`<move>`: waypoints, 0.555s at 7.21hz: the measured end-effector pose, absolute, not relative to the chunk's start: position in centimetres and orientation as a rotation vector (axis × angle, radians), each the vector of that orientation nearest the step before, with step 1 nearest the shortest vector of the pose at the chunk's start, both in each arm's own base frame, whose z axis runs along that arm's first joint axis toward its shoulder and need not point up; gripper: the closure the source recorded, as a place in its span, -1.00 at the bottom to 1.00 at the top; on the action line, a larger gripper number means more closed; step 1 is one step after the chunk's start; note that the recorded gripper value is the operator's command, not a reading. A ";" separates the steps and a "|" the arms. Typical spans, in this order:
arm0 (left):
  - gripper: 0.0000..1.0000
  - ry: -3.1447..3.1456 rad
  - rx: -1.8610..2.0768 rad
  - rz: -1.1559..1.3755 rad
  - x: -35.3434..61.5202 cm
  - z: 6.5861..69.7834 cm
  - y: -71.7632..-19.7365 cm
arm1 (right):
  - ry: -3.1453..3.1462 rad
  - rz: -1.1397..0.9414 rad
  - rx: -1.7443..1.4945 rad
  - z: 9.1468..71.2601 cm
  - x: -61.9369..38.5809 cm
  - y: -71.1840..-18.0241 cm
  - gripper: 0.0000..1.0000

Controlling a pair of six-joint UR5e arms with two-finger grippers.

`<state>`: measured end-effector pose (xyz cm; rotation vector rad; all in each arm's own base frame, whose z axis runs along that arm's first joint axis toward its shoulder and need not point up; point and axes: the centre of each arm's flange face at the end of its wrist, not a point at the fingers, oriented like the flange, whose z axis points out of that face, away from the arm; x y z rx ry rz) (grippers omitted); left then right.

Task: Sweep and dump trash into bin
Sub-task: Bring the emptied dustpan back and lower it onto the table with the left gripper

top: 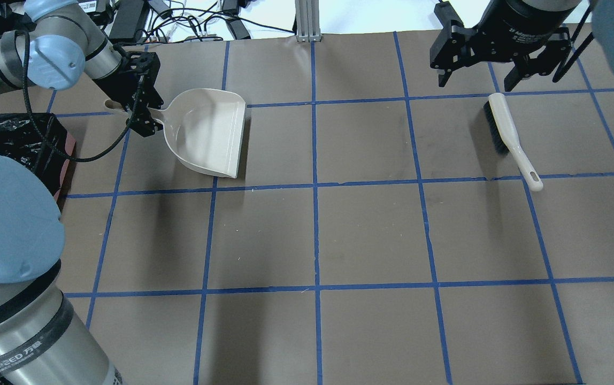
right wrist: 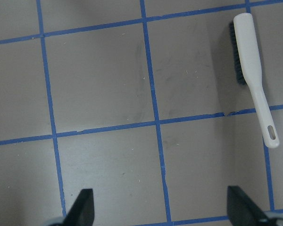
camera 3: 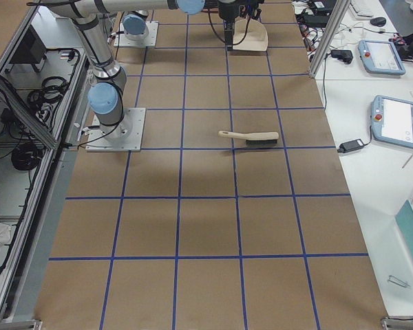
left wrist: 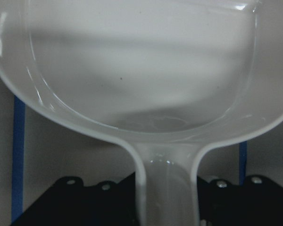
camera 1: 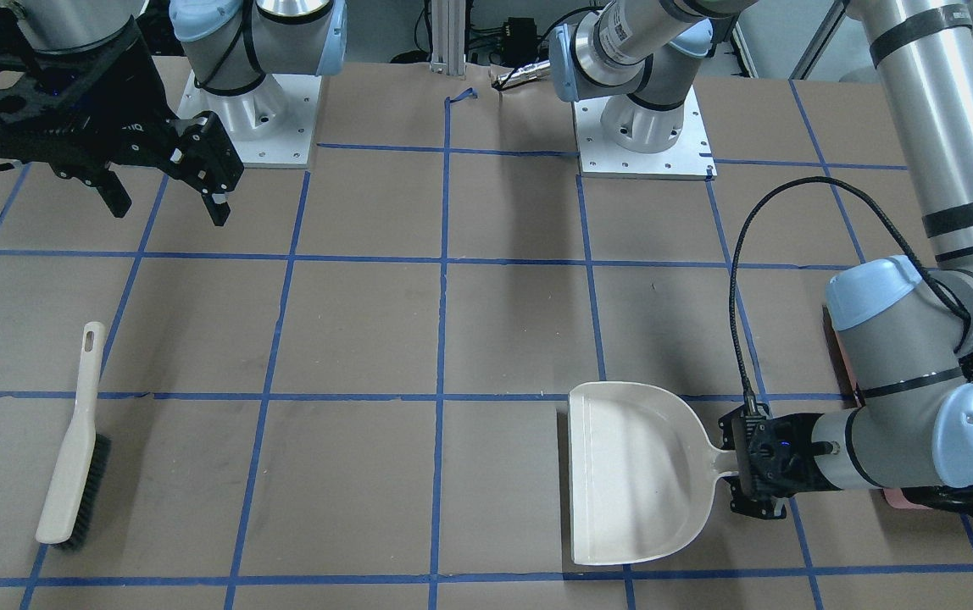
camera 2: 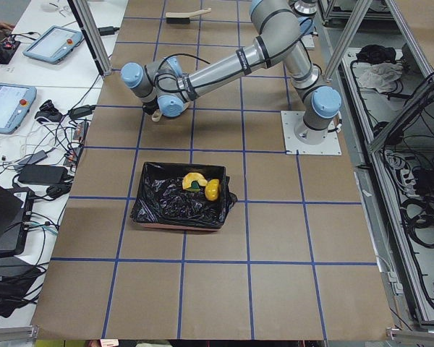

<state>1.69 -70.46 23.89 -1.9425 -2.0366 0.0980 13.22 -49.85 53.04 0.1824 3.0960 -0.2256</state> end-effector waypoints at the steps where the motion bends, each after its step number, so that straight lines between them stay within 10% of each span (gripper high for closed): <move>1: 1.00 -2.024 -1.934 0.118 1.5 23.3 -70.5 | 3.096 -0.225 0.182 53.0 13.2 -49.8 -1.00; 4: 0.73 -2.009 -1.932 0.143 1.5 22.2 -70.6 | 3.096 -0.225 0.182 53.0 13.2 -49.8 -1.00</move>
